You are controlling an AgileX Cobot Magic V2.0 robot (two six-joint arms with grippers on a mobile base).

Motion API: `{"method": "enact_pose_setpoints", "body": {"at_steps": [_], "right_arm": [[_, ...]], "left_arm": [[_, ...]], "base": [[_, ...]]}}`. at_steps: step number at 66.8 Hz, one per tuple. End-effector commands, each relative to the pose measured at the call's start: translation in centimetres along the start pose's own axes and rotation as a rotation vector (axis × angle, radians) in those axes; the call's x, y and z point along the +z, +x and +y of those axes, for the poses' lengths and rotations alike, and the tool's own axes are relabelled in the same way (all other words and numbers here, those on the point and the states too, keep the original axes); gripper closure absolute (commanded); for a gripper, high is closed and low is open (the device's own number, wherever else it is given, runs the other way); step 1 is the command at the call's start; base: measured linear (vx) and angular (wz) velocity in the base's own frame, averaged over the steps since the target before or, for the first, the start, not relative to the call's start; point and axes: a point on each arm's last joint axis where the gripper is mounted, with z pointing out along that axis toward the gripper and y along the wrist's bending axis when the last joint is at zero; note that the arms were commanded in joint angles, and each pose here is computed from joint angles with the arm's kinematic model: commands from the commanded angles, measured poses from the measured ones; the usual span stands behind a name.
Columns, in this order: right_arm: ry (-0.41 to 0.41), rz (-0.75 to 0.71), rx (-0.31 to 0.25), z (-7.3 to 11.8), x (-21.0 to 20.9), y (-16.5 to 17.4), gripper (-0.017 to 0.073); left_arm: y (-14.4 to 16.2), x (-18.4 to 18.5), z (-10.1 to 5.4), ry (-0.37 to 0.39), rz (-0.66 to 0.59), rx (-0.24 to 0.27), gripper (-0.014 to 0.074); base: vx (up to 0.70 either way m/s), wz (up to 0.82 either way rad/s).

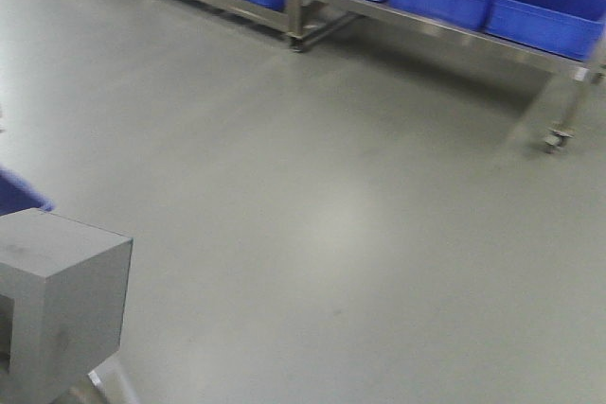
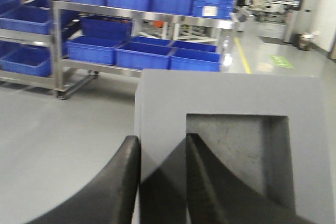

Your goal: Sort gray base to blue bin

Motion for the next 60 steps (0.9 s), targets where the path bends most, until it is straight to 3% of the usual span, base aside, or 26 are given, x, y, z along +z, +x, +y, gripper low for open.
{"method": "enact_pose_setpoints", "body": {"at_steps": [1, 43, 60], "right_arm": [[0.009, -0.084, -0.015, -0.04, -0.04, -0.61, 0.0564], [0.009, -0.084, -0.015, -0.04, -0.04, -0.61, 0.0564], [0.009, -0.08, -0.015, -0.04, -0.04, -0.57, 0.0564]], "left_arm": [[-1.87, -0.22, -0.59, 0.059, -0.121, -0.007, 0.0601], [-1.85, -0.21, -0.58, 0.058, -0.119, -0.007, 0.0601], [-1.85, -0.21, -0.58, 0.058, -0.119, -0.007, 0.0601]], "base": [[-0.01, -0.65], [0.09, -0.7], [0.15, -0.45]]}}
